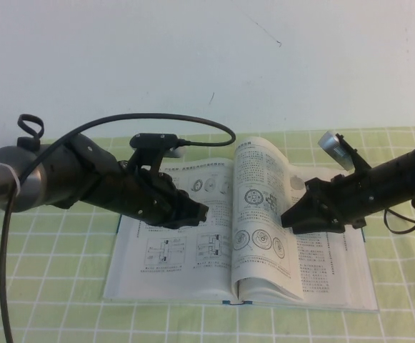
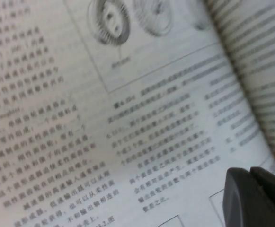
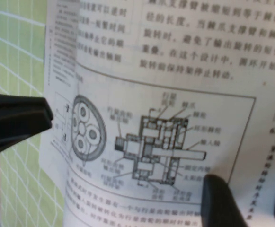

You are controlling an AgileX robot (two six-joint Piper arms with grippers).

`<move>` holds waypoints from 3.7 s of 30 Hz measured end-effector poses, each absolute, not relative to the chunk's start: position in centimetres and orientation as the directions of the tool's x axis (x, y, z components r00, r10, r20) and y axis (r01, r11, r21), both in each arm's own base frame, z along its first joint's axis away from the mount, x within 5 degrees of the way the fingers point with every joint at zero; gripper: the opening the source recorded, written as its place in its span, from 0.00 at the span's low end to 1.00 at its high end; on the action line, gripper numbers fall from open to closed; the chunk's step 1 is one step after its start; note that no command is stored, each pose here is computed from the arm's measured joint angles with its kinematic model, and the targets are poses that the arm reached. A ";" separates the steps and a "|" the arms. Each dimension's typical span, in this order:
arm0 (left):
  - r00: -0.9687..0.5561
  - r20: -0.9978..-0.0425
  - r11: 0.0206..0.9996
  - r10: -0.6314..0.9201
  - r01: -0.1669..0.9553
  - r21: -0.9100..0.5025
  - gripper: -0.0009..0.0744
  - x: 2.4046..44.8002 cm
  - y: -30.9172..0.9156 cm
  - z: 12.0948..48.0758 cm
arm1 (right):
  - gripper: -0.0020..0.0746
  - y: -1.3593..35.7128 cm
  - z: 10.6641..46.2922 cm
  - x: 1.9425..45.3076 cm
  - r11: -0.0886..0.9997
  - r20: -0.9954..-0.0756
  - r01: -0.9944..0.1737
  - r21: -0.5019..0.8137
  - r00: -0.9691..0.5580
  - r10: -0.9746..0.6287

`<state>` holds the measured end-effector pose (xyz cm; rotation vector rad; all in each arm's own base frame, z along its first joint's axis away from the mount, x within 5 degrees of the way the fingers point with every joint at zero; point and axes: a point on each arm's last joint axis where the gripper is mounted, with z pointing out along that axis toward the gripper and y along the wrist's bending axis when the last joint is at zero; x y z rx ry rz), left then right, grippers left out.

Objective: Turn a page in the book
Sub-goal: Open the closed book

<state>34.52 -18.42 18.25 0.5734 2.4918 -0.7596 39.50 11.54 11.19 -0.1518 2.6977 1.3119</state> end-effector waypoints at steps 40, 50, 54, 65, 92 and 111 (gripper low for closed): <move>-0.694 -0.656 0.701 0.297 0.625 -0.344 0.01 33.0 -18.1 23.2 | 0.37 12.9 11.6 39.4 0.566 -0.198 -0.185 0.804 -0.979 -0.038; -0.694 -0.655 0.700 0.297 0.625 -0.345 0.01 33.0 -18.1 23.2 | 0.37 13.0 11.8 39.5 0.551 -0.202 -0.177 0.816 -0.979 -0.015; -0.694 -0.655 0.700 0.297 0.625 -0.345 0.01 33.0 -18.1 23.2 | 0.37 13.0 11.8 39.5 0.548 -0.201 -0.177 0.817 -0.979 -0.017; -0.694 -0.659 0.652 0.288 0.647 -0.396 0.01 32.7 -18.5 23.5 | 0.37 13.1 11.9 39.5 0.542 -0.201 -0.176 0.822 -0.979 -0.014; -0.430 -0.708 0.440 0.560 0.879 -0.185 0.01 28.9 -25.4 26.4 | 0.23 15.3 12.2 39.3 0.535 -0.268 -0.263 0.803 -0.961 -0.070; -0.179 -0.577 0.223 0.797 0.975 0.005 0.01 23.4 -33.4 19.7 | 0.23 15.3 12.0 39.2 0.552 -0.277 -0.285 0.784 -0.956 -0.100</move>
